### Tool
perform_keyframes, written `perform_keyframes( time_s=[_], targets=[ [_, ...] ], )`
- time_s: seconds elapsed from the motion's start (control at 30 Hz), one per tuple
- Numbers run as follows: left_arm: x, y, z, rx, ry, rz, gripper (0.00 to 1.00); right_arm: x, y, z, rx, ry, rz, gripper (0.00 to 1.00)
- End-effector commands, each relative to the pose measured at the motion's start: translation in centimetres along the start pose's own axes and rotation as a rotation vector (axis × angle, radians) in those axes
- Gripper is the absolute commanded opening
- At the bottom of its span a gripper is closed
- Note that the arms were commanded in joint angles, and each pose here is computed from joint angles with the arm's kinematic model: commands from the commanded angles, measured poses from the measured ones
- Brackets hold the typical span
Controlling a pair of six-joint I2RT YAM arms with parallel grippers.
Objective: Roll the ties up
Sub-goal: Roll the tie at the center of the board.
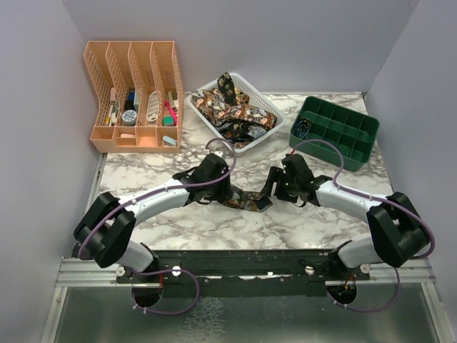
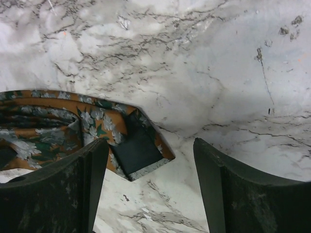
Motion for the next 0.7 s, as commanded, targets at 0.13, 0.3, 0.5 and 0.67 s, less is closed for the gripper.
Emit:
perform_keyframes(
  time_s=[0.13, 0.3, 0.5, 0.67],
  targets=[
    [-0.6, -0.5, -0.9, -0.106, 0.145, -0.27, 0.48, -0.9, 0.1, 1.6, 0.051, 0.025, -0.015, 0.76],
    [-2.2, -0.7, -1.1, -0.153, 0.199, -0.339, 0.48, -1.5, -0.1, 2.2, 0.041, 0.07, -0.004, 0.76],
    [-3.9, -0.8, -0.7, -0.208, 0.268, -0.398, 0.48, -1.2, -0.2, 2.8, 0.061, 0.116, -0.088, 0.76],
    [-5.2, -0.2, -0.4, -0.23, 0.314, -0.441, 0.48, -1.1, -0.2, 3.6, 0.084, 0.147, -0.127, 0.75]
  ],
)
Point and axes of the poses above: each gripper's point midway between its finger pads, its own y axis out along the fingers, its own x axis along the line the jaws close on, z = x × y, the point moved 4 cm from there along -y, back along the fingers, and after that the axes turned 13 degrees about -y, right-handed, at the moved point
